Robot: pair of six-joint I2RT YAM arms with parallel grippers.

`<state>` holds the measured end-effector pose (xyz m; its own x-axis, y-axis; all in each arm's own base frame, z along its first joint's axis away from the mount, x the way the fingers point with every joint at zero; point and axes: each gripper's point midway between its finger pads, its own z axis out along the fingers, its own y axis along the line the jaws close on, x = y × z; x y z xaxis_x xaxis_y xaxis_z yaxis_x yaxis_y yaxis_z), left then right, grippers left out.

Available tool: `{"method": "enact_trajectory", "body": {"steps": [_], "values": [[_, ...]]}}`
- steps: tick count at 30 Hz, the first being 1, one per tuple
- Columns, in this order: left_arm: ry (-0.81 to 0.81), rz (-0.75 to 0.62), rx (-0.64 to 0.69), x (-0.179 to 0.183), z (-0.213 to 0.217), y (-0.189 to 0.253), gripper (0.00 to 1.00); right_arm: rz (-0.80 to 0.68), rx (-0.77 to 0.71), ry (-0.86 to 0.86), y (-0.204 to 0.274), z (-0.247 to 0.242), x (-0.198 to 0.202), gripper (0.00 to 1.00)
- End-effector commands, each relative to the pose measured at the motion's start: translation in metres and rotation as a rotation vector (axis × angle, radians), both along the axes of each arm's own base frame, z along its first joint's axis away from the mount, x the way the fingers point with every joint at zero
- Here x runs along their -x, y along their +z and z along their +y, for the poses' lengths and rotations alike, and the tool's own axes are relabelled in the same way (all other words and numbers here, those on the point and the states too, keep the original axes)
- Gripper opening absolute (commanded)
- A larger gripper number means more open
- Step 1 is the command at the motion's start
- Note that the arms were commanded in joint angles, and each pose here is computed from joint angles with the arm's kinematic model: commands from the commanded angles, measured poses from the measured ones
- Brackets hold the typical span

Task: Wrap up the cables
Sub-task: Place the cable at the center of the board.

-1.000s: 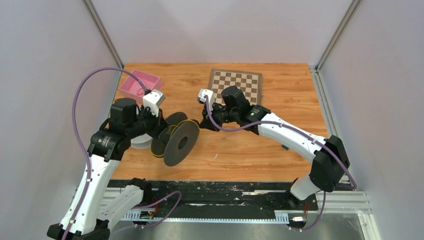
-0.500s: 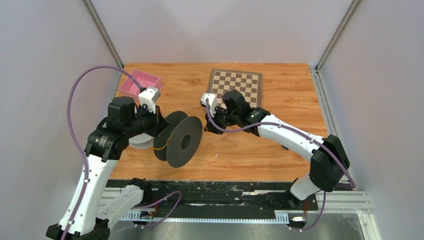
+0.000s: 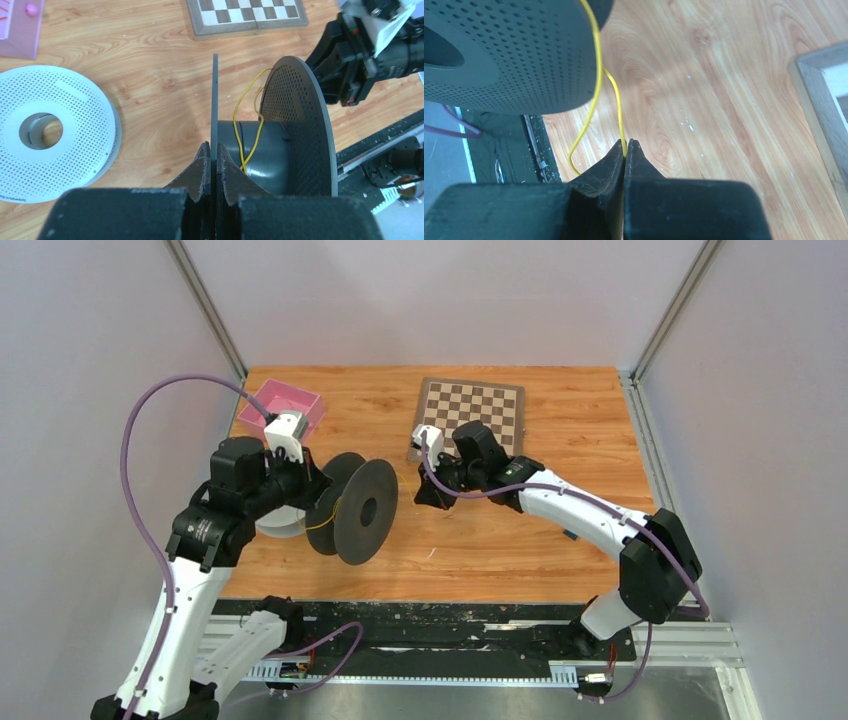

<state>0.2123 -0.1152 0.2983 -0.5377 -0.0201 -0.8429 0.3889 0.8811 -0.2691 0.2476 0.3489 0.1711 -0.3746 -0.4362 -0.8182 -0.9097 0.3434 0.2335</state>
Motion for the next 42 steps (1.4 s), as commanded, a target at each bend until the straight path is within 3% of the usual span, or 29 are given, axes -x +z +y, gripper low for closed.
{"method": "enact_trajectory", "body": {"steps": [1,12,22,24,28,35,39,42], "values": [[0.058,-0.120,0.003,-0.016,0.007,0.013,0.00,-0.011,-0.095,-0.178,0.032,-0.017,-0.031,0.00],[0.210,0.002,-0.098,-0.046,0.025,-0.054,0.00,-0.274,-0.325,-0.277,0.138,-0.046,-0.033,0.00],[0.353,0.057,-0.133,-0.078,0.023,-0.081,0.00,-0.480,-0.352,-0.573,0.200,-0.100,-0.057,0.00],[0.334,0.048,-0.145,-0.082,0.015,-0.084,0.00,-0.446,-0.316,-0.543,0.188,-0.096,-0.057,0.00],[0.345,0.066,-0.156,-0.087,0.013,-0.092,0.00,-0.276,-0.169,-0.522,0.119,-0.095,-0.049,0.00],[0.382,0.053,-0.229,-0.088,0.027,-0.097,0.00,-0.017,-0.049,-0.753,0.031,-0.151,-0.037,0.01],[0.358,0.063,-0.248,-0.089,0.025,-0.099,0.00,0.112,0.005,-0.793,-0.011,-0.161,-0.021,0.07],[0.330,0.071,-0.236,-0.089,0.019,-0.102,0.00,0.157,0.029,-0.851,-0.024,-0.170,-0.017,0.24]]}}
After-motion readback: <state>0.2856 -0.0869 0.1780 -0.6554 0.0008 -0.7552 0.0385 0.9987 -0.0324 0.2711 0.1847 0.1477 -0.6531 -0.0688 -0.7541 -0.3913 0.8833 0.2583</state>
